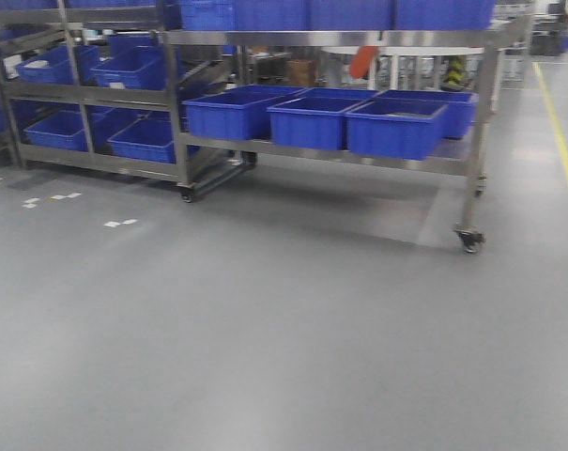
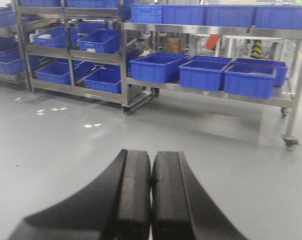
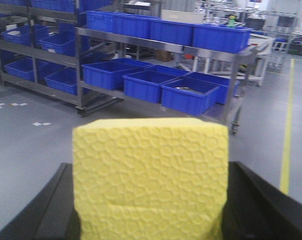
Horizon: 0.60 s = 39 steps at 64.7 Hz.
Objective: Place yellow foam block on left shelf second layer
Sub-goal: 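Drive the base to the blue-bin shelf holding the cube in the right gripper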
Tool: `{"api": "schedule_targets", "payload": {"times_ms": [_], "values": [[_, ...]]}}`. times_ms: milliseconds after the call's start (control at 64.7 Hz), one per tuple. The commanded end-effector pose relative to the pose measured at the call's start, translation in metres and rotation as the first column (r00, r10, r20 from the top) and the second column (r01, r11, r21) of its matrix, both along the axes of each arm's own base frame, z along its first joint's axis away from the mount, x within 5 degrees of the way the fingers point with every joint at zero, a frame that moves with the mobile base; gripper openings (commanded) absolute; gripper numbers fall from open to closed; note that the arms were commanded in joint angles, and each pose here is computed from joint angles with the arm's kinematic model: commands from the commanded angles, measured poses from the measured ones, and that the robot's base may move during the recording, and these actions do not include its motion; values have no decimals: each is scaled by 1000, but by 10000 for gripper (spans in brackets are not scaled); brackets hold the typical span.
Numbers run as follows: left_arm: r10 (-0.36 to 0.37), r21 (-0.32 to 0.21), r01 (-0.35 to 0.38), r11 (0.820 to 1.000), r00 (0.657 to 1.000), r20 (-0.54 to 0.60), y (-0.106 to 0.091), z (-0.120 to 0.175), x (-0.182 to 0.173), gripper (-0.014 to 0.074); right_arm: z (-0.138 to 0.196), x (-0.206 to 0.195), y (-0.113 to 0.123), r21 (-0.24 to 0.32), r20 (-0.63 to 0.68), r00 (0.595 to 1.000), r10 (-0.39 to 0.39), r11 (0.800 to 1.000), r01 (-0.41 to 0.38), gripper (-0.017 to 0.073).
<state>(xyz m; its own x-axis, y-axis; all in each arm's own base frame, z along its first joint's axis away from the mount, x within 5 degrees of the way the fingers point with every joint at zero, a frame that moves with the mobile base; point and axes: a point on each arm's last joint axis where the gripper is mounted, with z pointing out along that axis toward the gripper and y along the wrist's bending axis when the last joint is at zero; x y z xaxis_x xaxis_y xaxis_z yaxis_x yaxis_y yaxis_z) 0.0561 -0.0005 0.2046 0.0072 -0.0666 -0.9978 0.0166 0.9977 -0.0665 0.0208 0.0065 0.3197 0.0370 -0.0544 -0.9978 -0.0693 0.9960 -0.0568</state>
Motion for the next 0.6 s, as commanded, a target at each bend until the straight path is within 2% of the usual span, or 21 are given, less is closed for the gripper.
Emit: {"api": "schedule_targets", "payload": {"times_ms": [0,587], "values": [[-16,-7,17,1000,998,53,-1,-1,1,136,17,-2,-1,2,107,994,-17,1000,17,288],[-16,-7,17,1000,998,53,-1,-1,1,136,17,-2,-1,2,107,994,-17,1000,17,288]]}}
